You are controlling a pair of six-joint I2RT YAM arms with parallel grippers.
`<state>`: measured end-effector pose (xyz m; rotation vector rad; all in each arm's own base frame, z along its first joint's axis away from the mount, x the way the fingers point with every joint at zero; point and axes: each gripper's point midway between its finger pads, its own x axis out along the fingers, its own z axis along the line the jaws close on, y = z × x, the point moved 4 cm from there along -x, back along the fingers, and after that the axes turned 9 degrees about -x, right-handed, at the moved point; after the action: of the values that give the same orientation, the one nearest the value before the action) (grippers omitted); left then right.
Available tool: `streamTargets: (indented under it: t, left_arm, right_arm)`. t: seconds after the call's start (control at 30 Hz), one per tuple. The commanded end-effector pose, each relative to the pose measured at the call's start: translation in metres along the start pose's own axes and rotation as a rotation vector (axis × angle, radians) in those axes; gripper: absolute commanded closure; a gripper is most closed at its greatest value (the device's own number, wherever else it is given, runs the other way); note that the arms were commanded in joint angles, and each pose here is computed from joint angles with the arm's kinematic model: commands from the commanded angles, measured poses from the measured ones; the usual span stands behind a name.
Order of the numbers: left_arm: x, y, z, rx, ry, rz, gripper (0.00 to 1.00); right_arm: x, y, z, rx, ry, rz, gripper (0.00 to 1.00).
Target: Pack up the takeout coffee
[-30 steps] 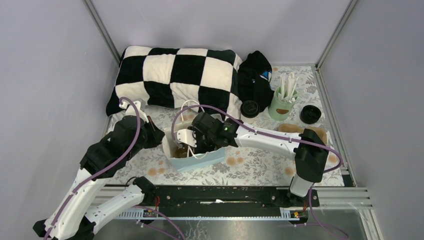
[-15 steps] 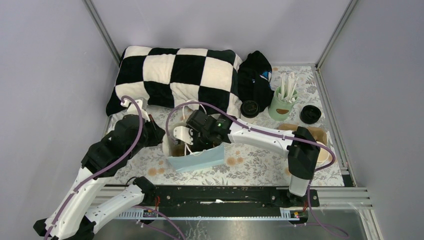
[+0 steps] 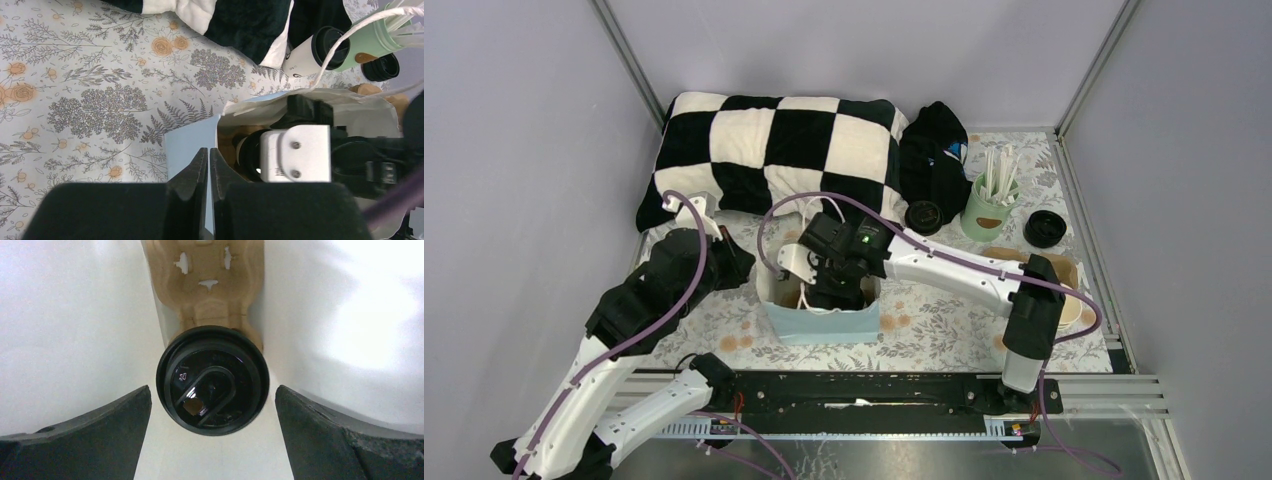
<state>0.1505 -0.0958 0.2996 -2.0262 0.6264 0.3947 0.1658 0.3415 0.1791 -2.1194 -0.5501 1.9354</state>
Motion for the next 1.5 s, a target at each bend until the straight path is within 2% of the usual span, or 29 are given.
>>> streamTargets:
  t: [0.0, 0.2, 0.33, 0.43, 0.63, 0.8, 1.03, 1.1, 1.17, 1.23, 1.3, 1.37, 1.47]
  left_arm:
    - [0.004, -0.005, -0.007, 0.004, 0.029, -0.022, 0.91]
    - [0.001, -0.006, -0.014, 0.018, 0.083, -0.014, 0.8]
    - [-0.003, -0.007, -0.017, 0.022, 0.104, -0.019, 0.71]
    - [-0.006, -0.008, -0.017, 0.02, 0.114, -0.023, 0.63]
    - [-0.006, -0.008, -0.018, 0.044, 0.124, -0.016, 0.5]
    - [-0.006, -0.007, -0.017, 0.051, 0.111, -0.006, 0.4]
    - [-0.008, -0.009, -0.015, 0.048, 0.089, -0.002, 0.37]
    - [-0.008, -0.01, -0.014, 0.048, 0.081, -0.007, 0.35]
    - [-0.008, -0.011, -0.015, 0.047, 0.078, -0.008, 0.33]
    - [-0.007, -0.011, -0.015, 0.046, 0.075, -0.009, 0.29]
    - [-0.007, -0.012, -0.016, 0.049, 0.072, -0.007, 0.26]
    - [-0.008, -0.013, -0.015, 0.052, 0.068, -0.008, 0.24]
    - [-0.009, -0.013, -0.013, 0.047, 0.056, -0.011, 0.23]
  right_arm:
    - [-0.038, -0.019, -0.003, 0.061, 0.049, -0.056, 0.0]
    - [-0.063, -0.03, -0.011, 0.119, 0.121, -0.073, 0.0]
    - [-0.095, -0.039, -0.022, 0.179, 0.211, -0.085, 0.0]
    - [-0.134, -0.054, -0.032, 0.214, 0.302, -0.163, 0.0]
    - [-0.204, -0.081, -0.034, 0.238, 0.393, -0.433, 0.0]
    - [-0.254, -0.046, -0.075, 0.481, 0.827, -0.491, 0.0]
    - [-0.318, -0.016, -0.098, 0.623, 1.15, -0.712, 0.0]
    - [-0.316, 0.007, -0.115, 0.692, 1.238, -0.664, 0.0]
    - [-0.306, 0.053, -0.151, 0.907, 1.252, -0.567, 0.0]
    - [-0.271, 0.08, -0.184, 0.993, 1.065, -0.421, 0.0]
    - [-0.235, 0.097, -0.201, 1.043, 0.94, -0.191, 0.0]
    - [-0.206, 0.118, -0.209, 1.099, 0.901, -0.013, 0.0]
    - [-0.163, 0.141, -0.214, 1.23, 0.753, -0.004, 0.0]
